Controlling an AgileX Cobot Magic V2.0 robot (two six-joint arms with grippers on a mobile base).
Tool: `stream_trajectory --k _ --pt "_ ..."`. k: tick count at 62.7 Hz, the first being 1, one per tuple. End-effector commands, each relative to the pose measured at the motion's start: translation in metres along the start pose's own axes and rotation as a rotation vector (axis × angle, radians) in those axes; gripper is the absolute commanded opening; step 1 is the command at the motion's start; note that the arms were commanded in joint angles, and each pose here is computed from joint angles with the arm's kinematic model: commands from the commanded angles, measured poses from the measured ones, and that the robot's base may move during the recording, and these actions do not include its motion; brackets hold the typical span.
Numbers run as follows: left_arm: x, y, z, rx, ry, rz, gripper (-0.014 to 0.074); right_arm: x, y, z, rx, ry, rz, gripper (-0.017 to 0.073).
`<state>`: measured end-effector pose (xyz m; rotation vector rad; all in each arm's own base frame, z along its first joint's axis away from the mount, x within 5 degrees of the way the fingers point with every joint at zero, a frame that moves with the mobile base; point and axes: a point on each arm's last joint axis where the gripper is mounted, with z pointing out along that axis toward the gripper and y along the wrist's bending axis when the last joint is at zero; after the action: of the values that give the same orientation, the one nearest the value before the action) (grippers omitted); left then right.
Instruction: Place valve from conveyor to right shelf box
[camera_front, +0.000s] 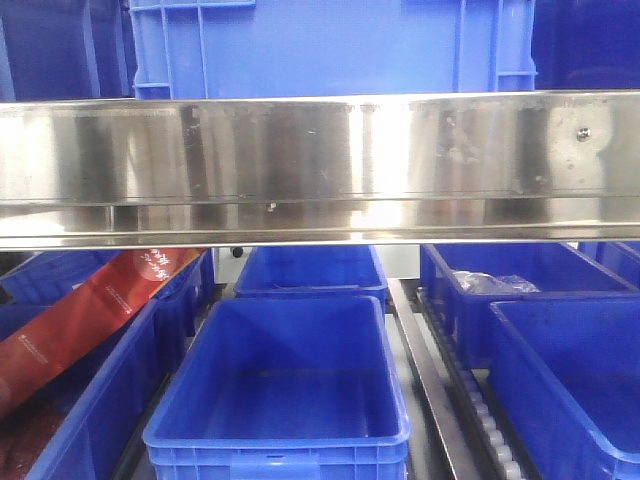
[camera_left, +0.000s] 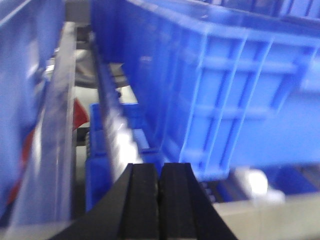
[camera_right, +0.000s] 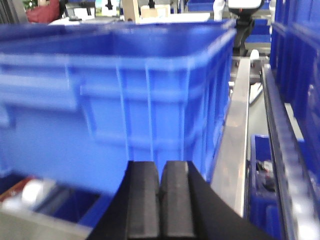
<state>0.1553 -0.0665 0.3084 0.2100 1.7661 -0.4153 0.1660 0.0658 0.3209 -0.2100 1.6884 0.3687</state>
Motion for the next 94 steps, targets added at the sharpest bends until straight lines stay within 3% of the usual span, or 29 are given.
stream_trajectory --k 1,27,56,63,74,78,94 --pt "0.006 0.003 -0.02 -0.004 -0.067 -0.016 -0.0111 0.004 -0.002 -0.014 0.005 -0.057 -0.01 -0.0169" --pt "0.003 0.002 -0.073 0.031 -0.279 -0.016 -0.0111 -0.006 -0.001 -0.064 -0.022 -0.202 -0.008 -0.0169" --pt "0.002 0.002 -0.075 0.034 -0.292 -0.015 -0.0111 -0.004 -0.001 -0.066 -0.02 -0.209 -0.008 -0.0169" --pt "0.002 0.002 -0.075 0.034 -0.292 -0.015 -0.0111 0.016 -0.009 -0.069 0.032 -0.187 -0.022 -0.0169" --pt "0.002 0.002 -0.075 0.034 -0.292 -0.015 -0.0111 0.054 -0.025 -0.087 0.179 -0.19 -0.119 -0.0169" --pt "0.002 0.002 -0.075 0.034 -0.292 -0.015 -0.0111 0.066 -0.029 -0.093 0.227 -0.196 -0.125 -0.0169" --pt "0.002 0.002 -0.075 0.034 -0.292 -0.015 -0.0111 0.114 -0.031 -0.107 0.25 -0.24 -0.126 -0.0169"
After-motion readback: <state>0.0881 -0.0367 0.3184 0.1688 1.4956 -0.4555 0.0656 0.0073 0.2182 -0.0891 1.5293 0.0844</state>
